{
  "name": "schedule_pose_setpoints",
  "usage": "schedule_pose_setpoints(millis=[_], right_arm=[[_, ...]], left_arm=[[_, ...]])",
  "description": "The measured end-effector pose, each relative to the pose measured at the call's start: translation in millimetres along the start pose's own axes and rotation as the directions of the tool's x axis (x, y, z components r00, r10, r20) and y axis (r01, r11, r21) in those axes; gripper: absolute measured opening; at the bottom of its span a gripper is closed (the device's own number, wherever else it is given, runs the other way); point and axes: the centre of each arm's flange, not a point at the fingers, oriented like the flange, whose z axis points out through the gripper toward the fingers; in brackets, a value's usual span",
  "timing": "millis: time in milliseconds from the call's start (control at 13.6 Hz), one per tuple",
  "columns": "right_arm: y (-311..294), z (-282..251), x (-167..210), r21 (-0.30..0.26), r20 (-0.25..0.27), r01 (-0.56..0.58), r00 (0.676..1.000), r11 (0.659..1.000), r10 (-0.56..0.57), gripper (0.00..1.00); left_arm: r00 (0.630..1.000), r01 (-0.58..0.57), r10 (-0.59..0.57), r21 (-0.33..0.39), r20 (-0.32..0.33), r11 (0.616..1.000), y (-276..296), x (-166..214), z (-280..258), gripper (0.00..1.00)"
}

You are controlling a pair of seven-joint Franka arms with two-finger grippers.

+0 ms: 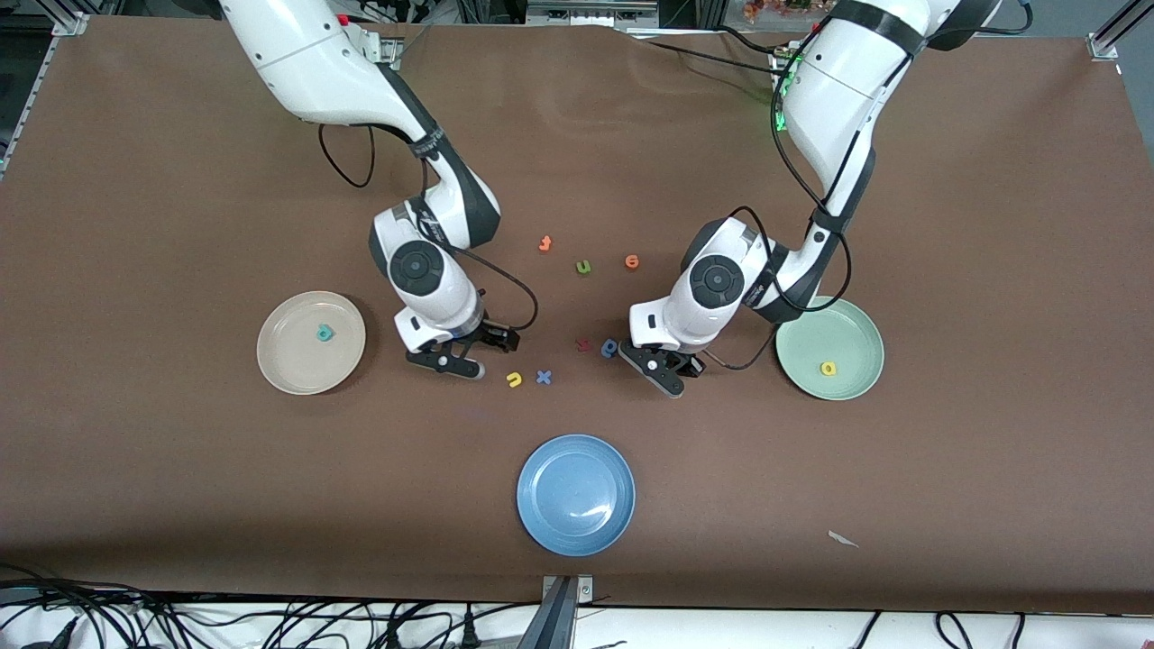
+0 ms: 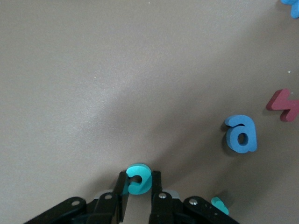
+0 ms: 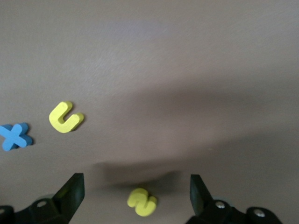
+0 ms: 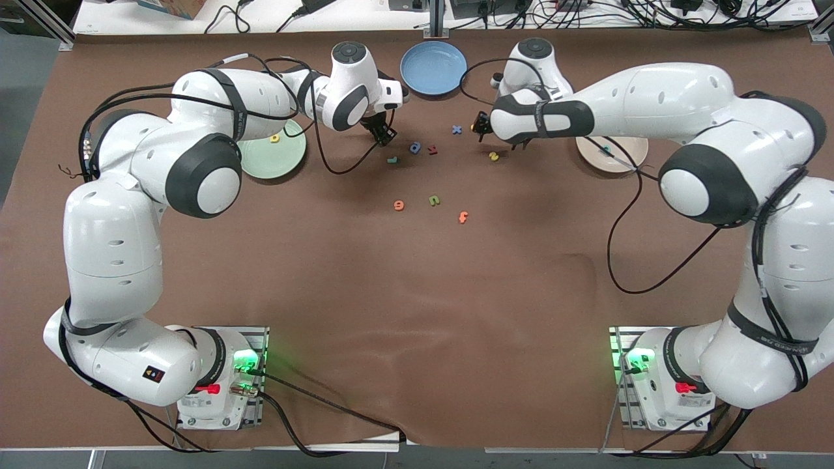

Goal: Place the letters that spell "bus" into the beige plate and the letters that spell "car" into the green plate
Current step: 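Grasp a teal c with the left gripper while the right gripper returns, then place the teal c on the green plate with the left gripper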

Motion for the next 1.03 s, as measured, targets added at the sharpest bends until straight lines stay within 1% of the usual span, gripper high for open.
schedule_pose_setpoints(millis=[147, 368, 442, 515, 663, 736, 810, 883, 957, 1031], right_arm=[[-12, 8, -11, -0.004, 0.005, 0.009, 1.0, 1.0, -0.009, 1.0], [-16, 9, -16, -0.008, 0.006, 0.011, 1.0, 1.0, -0.011, 0.99], [-14, 10, -15, -0.012, 0.006, 0.01, 1.0, 1.0, -0.01, 0.93], [-12, 11, -14, -0.017, 0.004, 0.01, 1.0, 1.0, -0.009, 0.93], [-7, 11, -10, -0.025, 0.001, 0.006, 1.0, 1.0, -0.006, 0.78], [-6, 10, -8, -0.024, 0.0, 0.005, 1.0, 1.0, -0.005, 0.75], [-4, 9, -7, -0.026, 0.0, 0.003, 1.0, 1.0, -0.003, 0.69], [-4, 8, -7, -0.025, -0.001, 0.003, 1.0, 1.0, -0.003, 0.69], [-4, 6, -7, -0.025, -0.002, 0.005, 1.0, 1.0, -0.005, 0.62], [-3, 5, -8, -0.027, 0.0, 0.005, 1.0, 1.0, -0.005, 0.59]], left_arm=[[0.999, 0.005, -0.005, -0.001, 0.041, 1.0, -4, 1, -15, 0.23], [0.986, 0.041, -0.04, -0.001, 0.162, 0.999, -28, -10, -66, 0.23], [0.979, 0.059, -0.058, 0.0, 0.197, 0.998, -39, -17, -81, 0.23], [0.973, 0.075, -0.074, 0.003, 0.22, 0.997, -51, -24, -90, 0.23], [0.966, 0.074, -0.076, 0.016, 0.247, 0.997, -79, -42, -92, 0.23], [0.962, 0.06, -0.064, 0.024, 0.267, 0.998, -94, -54, -89, 0.23], [0.958, 0.04, -0.044, 0.019, 0.285, 0.999, -109, -67, -85, 0.23], [0.955, 0.021, -0.024, 0.012, 0.294, 1.0, -124, -80, -82, 0.23], [0.956, 0.006, -0.009, 0.012, 0.293, 1.0, -141, -93, -77, 0.23], [0.958, -0.004, 0.0, 0.015, 0.286, 1.0, -155, -105, -72, 0.23]])
